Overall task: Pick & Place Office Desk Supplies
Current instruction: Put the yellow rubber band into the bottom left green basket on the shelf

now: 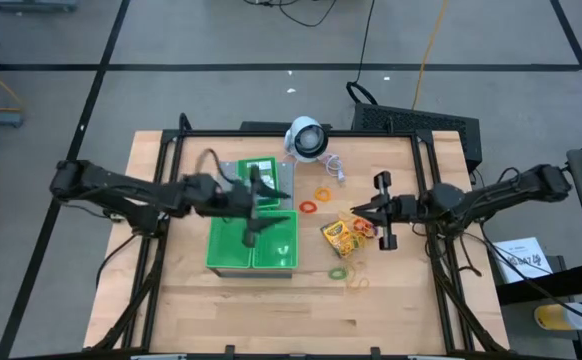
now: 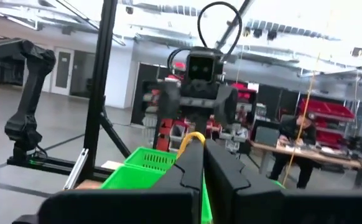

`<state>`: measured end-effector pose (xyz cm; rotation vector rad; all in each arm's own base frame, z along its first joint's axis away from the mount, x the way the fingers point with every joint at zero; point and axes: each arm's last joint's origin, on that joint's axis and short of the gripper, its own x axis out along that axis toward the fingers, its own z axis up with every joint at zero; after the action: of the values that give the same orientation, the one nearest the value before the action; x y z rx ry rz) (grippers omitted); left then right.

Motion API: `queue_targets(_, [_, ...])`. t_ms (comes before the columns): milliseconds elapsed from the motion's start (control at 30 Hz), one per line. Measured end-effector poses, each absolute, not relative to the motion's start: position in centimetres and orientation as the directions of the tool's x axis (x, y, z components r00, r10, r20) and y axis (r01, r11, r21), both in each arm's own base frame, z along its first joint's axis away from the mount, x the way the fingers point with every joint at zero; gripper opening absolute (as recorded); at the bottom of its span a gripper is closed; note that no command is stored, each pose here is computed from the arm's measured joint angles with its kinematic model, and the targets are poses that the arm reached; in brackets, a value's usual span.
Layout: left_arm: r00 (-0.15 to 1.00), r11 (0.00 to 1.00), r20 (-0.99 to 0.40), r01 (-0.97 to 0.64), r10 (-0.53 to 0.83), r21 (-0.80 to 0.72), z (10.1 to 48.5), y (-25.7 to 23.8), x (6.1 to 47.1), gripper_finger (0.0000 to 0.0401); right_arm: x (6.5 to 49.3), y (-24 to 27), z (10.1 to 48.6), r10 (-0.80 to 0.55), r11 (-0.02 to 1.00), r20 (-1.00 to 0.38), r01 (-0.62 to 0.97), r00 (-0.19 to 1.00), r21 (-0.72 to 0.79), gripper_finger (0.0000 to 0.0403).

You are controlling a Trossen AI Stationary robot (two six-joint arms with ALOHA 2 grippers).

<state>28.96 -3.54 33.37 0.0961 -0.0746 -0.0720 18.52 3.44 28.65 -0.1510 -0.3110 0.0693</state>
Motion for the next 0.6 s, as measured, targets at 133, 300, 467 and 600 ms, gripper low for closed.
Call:
queue_targets(133, [0.991,0.984,0.040,0.122,-0.128,0.128,33.2,-4.6,32.0,0.0291,19.3,3.6,28.6,0.088,0.984,0.338,-0.028,0.937,-0.179,0.0000])
queue_targets(300, [0.989,0.982,0.022,0.141,-0.145,0.126,33.0,-5.2,35.5,0.0311,19.9,3.7,28.6,0.084,0.984,0.388,-0.015,0.918,-0.177,0.0000])
queue_targets(467, [0.990,0.981,0.003,0.142,-0.144,0.130,33.0,-5.5,38.0,0.0312,20.2,3.8,28.4,0.082,0.982,0.410,-0.002,0.908,-0.191,0.0000])
queue_targets(600, [0.990,0.982,0.003,0.143,-0.144,0.125,32.8,-5.8,39.4,0.0312,20.3,3.8,28.5,0.081,0.981,0.423,0.004,0.903,-0.196,0.0000])
